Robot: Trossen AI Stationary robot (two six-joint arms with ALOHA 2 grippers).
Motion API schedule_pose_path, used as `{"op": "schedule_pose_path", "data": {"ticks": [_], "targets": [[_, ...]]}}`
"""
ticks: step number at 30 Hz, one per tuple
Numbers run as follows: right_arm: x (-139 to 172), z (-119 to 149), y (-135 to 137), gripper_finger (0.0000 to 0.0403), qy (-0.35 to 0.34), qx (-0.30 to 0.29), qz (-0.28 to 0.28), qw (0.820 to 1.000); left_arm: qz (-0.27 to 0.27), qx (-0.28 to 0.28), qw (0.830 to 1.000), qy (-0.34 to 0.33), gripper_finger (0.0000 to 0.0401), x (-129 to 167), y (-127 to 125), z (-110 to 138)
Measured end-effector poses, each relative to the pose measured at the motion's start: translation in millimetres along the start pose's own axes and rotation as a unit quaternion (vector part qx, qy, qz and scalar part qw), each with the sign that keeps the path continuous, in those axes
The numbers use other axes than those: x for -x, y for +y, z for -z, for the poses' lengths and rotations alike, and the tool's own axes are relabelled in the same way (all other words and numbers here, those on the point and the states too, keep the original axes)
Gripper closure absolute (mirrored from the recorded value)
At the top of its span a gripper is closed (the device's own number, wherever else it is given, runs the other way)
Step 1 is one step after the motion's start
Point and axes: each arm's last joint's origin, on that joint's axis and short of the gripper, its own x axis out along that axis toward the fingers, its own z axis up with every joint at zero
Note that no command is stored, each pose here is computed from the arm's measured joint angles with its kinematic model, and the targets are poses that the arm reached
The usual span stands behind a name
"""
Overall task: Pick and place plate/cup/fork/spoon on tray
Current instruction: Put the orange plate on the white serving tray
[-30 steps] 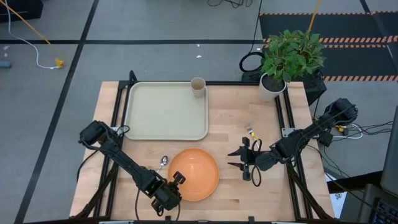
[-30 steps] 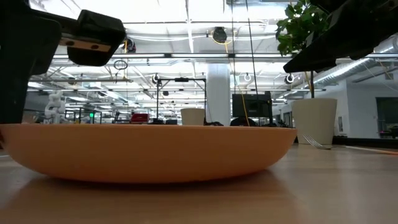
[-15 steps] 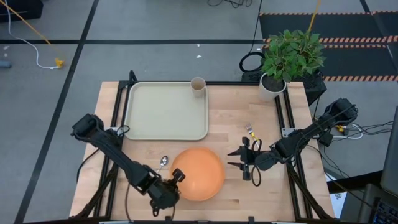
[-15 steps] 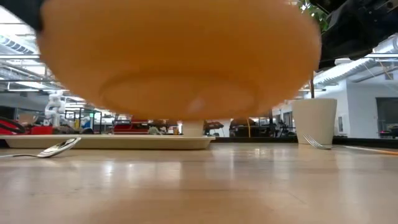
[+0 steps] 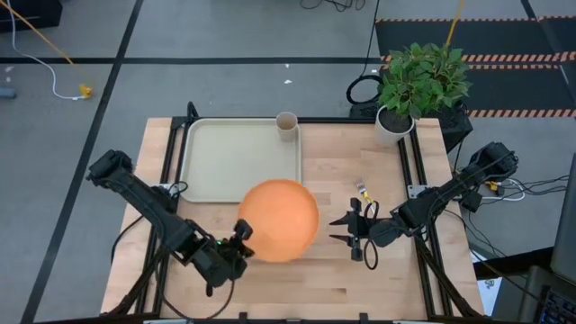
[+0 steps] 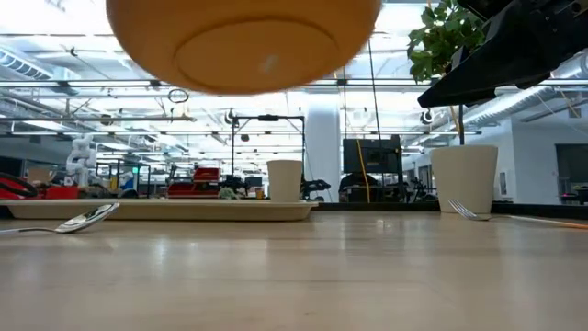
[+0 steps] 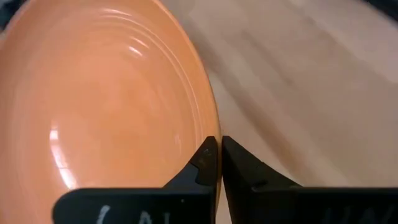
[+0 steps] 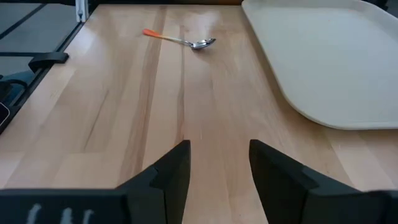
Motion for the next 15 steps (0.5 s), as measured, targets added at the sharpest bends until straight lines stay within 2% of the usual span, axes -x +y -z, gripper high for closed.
{"op": "schedule_pose_path", "data": {"ticks": [7, 15], "targets": [[0, 0, 0, 0.0245, 0.0, 0.0, 0.0, 1.0, -0.046, 0.008, 0.998, 0.041, 0.0393, 11, 20, 14], [0, 0, 0, 0.0245, -0.001, -0.005, 0.002, 1.0, -0.067, 0.05, 0.99, 0.117, 0.0391, 0, 44, 35]]}}
